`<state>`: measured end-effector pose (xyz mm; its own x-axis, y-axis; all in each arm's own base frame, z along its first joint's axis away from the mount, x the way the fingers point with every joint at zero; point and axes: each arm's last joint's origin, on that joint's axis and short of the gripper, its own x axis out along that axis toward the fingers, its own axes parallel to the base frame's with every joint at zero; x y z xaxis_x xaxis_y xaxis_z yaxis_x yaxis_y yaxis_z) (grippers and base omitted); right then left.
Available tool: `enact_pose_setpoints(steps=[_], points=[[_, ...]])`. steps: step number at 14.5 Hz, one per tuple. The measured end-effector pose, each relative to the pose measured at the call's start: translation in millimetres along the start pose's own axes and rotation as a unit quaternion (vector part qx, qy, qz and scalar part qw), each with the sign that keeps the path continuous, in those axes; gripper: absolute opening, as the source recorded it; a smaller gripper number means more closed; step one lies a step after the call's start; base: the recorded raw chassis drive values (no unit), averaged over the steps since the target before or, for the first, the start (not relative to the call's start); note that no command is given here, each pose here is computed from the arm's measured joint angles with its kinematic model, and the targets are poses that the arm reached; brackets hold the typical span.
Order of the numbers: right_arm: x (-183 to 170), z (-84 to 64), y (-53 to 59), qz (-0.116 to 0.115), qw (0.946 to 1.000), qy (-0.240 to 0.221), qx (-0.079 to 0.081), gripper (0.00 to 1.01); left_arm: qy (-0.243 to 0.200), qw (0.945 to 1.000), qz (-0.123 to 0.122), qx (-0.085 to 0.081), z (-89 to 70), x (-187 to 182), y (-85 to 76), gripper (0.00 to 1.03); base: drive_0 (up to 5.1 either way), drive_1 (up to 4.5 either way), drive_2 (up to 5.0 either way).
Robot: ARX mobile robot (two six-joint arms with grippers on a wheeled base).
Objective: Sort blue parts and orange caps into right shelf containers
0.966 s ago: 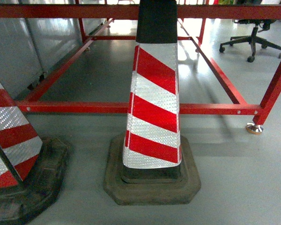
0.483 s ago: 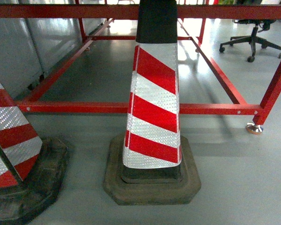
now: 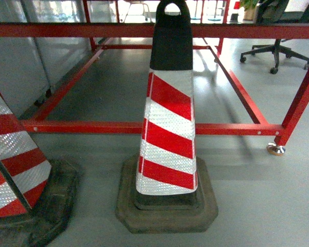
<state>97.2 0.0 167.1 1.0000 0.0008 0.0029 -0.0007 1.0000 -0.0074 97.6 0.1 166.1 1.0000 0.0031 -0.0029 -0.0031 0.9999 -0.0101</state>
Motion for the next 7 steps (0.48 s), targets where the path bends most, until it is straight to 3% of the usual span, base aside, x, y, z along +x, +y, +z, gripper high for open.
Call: enact_pose_setpoints(steps=[7], points=[[0.0,0.0,0.0,0.000,1.0000,0.000,0.002,0.98,0.000,1.0000,-0.001,0.003,0.0,0.0,-0.1,0.98,0.0,0.00,0.0]])
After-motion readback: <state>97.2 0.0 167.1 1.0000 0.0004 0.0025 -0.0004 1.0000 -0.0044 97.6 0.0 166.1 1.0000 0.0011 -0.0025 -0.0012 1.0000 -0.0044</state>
